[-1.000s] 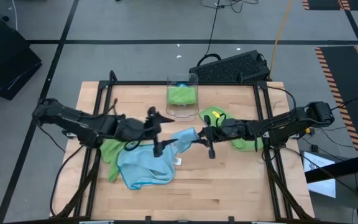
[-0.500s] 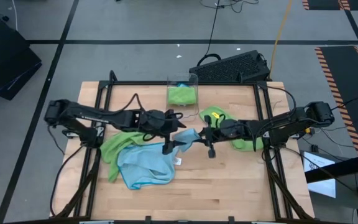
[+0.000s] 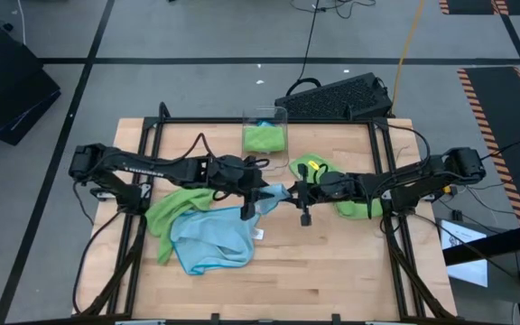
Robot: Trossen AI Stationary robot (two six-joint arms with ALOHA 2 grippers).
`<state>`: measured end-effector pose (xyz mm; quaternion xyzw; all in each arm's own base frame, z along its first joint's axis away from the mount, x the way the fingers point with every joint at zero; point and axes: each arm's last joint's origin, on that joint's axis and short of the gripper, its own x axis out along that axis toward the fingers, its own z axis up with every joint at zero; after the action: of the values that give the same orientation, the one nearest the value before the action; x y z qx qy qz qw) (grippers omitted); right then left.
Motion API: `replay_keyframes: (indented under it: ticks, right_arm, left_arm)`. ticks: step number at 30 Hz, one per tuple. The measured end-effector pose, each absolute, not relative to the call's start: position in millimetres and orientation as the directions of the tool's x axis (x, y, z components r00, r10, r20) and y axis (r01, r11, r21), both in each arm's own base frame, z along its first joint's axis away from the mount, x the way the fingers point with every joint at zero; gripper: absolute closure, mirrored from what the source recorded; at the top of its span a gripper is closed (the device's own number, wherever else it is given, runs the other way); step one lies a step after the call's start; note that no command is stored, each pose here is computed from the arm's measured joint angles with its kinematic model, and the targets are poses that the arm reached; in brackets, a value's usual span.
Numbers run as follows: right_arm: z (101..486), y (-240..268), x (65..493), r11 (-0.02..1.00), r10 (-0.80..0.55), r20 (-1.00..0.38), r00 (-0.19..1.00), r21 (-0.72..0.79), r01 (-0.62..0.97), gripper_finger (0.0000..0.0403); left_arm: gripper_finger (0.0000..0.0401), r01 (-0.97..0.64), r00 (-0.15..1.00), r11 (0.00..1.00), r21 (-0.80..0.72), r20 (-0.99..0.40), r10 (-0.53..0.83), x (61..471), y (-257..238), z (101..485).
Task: Fold microfiber towels
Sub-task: Put the right blue towel into the transparent bin
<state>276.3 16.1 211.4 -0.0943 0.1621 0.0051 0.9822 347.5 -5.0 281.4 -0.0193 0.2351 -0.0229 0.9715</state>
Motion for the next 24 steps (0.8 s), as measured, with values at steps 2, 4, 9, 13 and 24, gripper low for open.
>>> replay_keyframes:
  ticks: [2, 4, 9, 13, 24]
  right_arm:
    - [211, 15, 276, 0.982, -0.024, -0.322, 0.947, -0.184, -0.038, 0.0367]
    - [212, 14, 276, 0.982, -0.045, -0.316, 0.948, -0.188, -0.016, 0.0364]
    - [212, 11, 268, 0.981, -0.133, -0.378, 0.916, -0.181, 0.067, 0.0298]
    - [215, 8, 251, 0.967, -0.222, -0.463, 0.858, -0.221, 0.130, 0.0218]
    - [219, 14, 207, 0.974, -0.190, -0.467, 0.864, -0.203, 0.104, 0.0133]
  left_arm:
    - [0.0366, 0.043, 0.887, 0.999, -0.024, -0.459, -0.049, 347, -3, 281]
    - [0.0371, 0.035, 0.887, 0.999, -0.008, -0.461, -0.035, 347, 0, 281]
    - [0.0356, -0.011, 0.880, 1.000, 0.019, -0.475, 0.019, 346, 19, 279]
    - [0.0368, -0.019, 0.879, 1.000, 0.013, -0.476, 0.023, 340, 45, 283]
    - [0.0368, -0.073, 0.839, 0.997, -0.028, -0.543, 0.046, 314, 148, 329]
